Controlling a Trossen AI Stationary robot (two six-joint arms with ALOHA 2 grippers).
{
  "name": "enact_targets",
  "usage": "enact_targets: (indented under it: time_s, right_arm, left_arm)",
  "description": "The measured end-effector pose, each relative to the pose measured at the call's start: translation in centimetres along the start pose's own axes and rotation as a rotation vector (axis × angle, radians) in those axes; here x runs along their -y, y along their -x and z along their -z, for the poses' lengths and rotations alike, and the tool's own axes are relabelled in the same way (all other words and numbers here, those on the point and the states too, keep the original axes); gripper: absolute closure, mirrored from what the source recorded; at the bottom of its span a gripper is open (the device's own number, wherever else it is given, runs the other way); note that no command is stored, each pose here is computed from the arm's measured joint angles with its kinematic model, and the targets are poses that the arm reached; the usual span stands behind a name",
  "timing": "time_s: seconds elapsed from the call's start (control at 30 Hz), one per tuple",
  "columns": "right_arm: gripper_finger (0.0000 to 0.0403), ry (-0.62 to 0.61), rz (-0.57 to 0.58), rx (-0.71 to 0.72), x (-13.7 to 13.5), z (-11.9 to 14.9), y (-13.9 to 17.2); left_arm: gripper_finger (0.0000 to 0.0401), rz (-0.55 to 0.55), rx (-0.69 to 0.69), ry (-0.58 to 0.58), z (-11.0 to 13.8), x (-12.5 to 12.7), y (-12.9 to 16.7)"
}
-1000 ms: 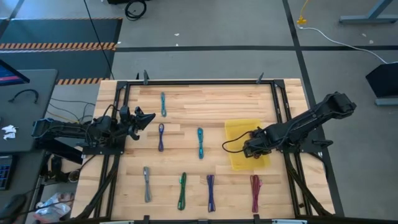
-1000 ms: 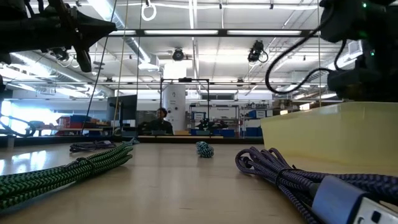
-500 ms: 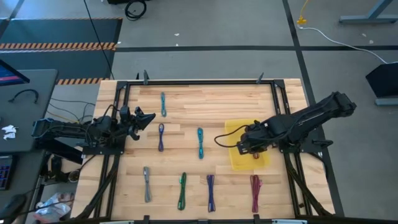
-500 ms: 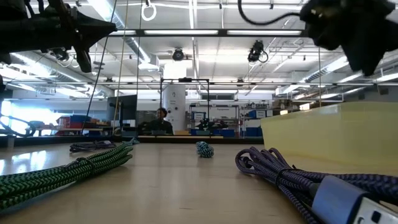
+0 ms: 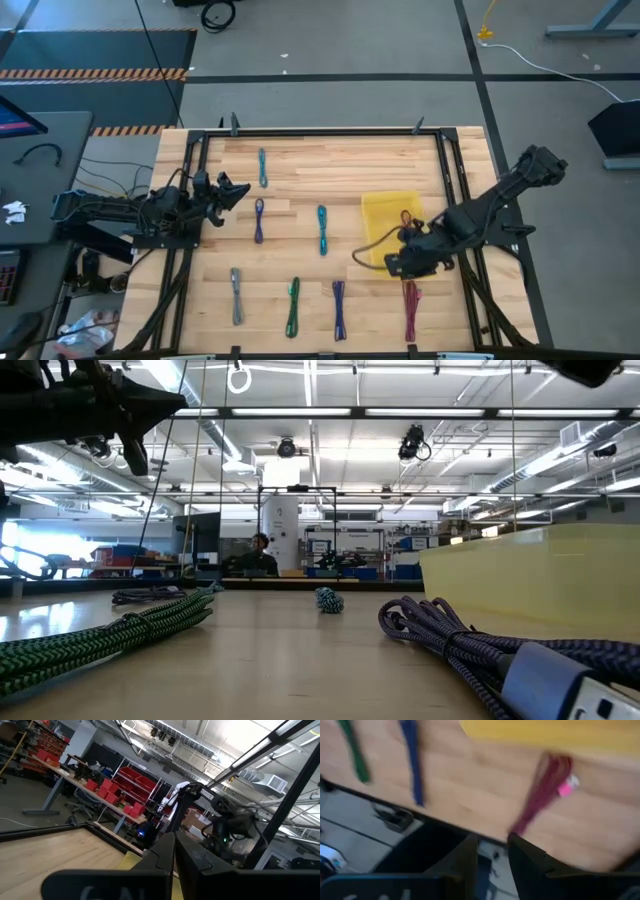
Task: Pick and place USB-C Cables
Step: Put the red charger cable into the yellow bin
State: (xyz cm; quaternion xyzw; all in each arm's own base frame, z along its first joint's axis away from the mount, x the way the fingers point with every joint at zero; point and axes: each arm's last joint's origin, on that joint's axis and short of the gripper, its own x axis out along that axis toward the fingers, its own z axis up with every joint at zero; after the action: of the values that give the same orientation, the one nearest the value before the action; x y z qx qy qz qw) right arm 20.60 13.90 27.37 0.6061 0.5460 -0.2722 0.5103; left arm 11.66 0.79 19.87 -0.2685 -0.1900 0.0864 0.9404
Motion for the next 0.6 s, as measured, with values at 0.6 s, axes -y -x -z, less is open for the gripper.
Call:
enact_targets:
  time_s: [0.6]
  right_arm:
    - [0.0174,-0.118,0.278,-0.105,-0.2,3.8,-11.9]
  left_arm:
    - [0.0381,-0.007,-0.012,-0.004,0.1,-0.1,0.0]
